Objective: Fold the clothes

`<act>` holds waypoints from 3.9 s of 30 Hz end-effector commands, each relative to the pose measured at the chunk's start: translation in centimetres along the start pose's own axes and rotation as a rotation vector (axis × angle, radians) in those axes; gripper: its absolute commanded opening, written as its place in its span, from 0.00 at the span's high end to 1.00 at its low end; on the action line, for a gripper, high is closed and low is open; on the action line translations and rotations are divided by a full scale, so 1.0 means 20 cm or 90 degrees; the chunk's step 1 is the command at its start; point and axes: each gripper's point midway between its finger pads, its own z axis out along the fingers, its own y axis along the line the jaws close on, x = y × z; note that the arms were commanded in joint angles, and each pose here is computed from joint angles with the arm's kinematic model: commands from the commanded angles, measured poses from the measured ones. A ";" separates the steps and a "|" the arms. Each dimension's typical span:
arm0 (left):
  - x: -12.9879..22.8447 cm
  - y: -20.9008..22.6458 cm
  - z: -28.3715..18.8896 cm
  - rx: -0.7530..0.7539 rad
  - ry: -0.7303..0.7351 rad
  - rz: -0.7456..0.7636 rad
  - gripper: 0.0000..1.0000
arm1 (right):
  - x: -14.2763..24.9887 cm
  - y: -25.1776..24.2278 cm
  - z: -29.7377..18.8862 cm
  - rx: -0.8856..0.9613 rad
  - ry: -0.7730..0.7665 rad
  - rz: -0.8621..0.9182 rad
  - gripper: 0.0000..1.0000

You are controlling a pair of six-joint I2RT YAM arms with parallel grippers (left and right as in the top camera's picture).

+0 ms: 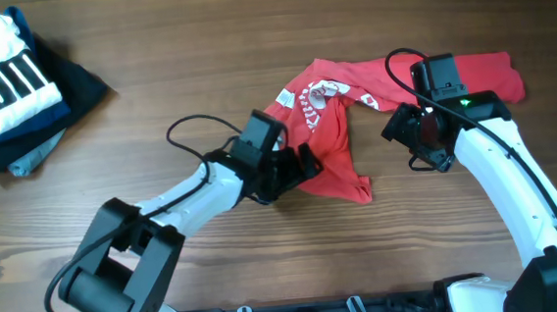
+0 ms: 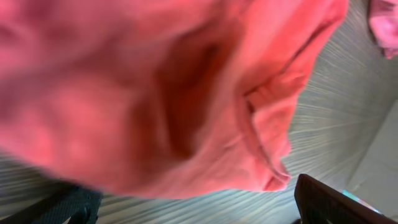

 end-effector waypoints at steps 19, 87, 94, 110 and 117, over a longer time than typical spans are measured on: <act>-0.05 0.19 0.14 -0.127 -0.105 -0.062 0.96 | 0.01 0.00 -0.03 -0.007 0.005 -0.025 0.17; -0.41 0.20 -1.36 -0.081 -0.525 0.025 0.95 | -0.19 0.73 -0.55 -0.299 -0.252 -0.351 0.96; -0.40 0.21 -1.35 -0.086 -0.519 0.022 0.96 | -0.48 0.66 -0.34 -0.255 -0.238 -0.257 0.14; -0.40 0.26 -1.36 -0.120 -0.522 0.027 0.95 | -0.17 0.37 0.27 -0.092 0.061 -0.292 0.00; -0.40 0.26 -1.36 -0.120 -0.522 0.027 0.94 | -0.07 0.50 0.19 -0.150 0.063 -0.390 0.05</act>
